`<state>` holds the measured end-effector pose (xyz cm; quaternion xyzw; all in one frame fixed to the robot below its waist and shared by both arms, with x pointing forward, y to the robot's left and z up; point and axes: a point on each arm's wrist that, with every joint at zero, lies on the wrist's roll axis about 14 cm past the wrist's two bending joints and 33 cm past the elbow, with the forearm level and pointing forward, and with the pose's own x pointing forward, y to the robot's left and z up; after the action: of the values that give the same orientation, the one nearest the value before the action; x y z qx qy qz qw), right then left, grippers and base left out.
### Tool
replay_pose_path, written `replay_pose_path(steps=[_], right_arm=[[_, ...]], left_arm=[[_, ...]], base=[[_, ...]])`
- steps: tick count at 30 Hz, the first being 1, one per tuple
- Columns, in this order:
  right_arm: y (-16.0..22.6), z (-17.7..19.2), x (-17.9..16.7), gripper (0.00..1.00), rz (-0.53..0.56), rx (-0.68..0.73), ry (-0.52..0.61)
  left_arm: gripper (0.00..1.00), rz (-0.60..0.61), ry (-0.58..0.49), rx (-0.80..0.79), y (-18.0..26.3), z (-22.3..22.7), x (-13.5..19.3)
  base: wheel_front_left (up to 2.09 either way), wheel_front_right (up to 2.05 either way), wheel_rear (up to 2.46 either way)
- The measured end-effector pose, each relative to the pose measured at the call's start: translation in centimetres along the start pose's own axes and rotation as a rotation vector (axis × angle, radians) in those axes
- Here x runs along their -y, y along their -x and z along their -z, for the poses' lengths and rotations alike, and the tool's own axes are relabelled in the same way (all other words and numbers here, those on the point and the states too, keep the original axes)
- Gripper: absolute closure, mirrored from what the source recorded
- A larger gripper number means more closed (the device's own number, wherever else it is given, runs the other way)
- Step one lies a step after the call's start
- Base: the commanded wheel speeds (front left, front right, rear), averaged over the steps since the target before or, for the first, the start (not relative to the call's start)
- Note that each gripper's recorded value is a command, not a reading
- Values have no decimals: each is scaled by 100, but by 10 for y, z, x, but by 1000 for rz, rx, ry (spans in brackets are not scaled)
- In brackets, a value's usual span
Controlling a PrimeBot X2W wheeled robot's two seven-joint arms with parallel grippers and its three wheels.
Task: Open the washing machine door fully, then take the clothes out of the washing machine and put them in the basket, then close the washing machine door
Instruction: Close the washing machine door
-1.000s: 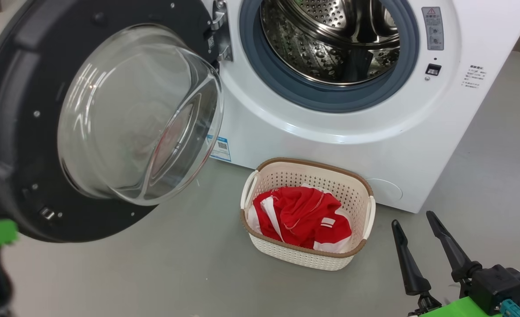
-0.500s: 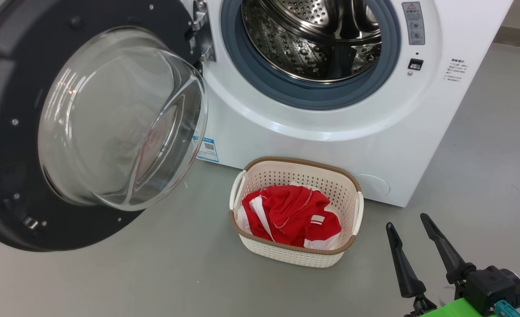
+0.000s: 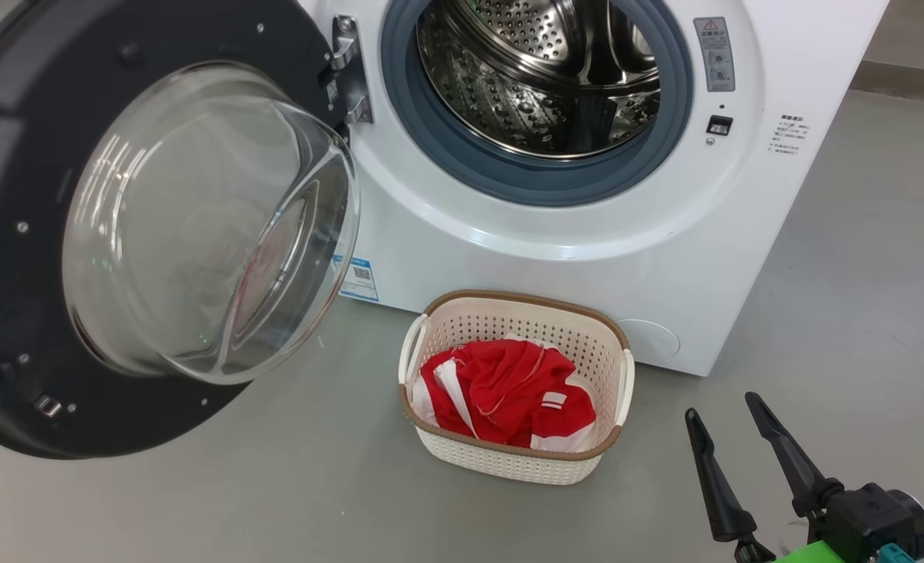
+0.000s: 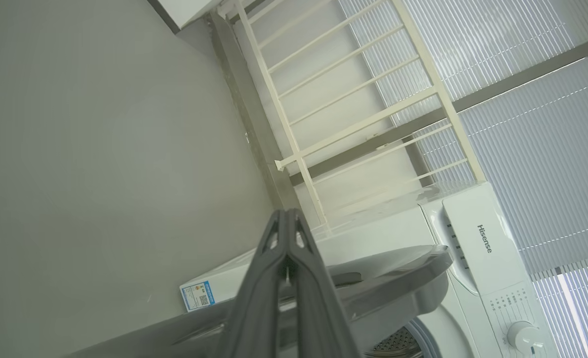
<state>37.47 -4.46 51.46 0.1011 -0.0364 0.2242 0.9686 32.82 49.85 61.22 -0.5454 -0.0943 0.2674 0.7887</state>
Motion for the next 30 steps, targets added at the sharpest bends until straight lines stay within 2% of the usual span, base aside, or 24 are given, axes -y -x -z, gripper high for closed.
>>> replay_pose_path(steps=[6, 13, 19, 30], right_arm=[[2, -2, 2, 0, 8, 5, 4], [4, -3, 5, 0, 19, 8, 3], [4, -4, 6, 0, 21, 13, 4], [1, -6, 3, 0, 9, 19, 4]], left_arm=[[100, -4, 28, -106, -5, 19, 4], [100, -42, 26, -181, -10, 44, -6], [100, -29, 40, -259, -9, 64, -6], [100, 26, 129, -336, -4, 79, 3]], base=[[0, 0, 0], [0, 0, 0], [0, 0, 0], [0, 0, 0]])
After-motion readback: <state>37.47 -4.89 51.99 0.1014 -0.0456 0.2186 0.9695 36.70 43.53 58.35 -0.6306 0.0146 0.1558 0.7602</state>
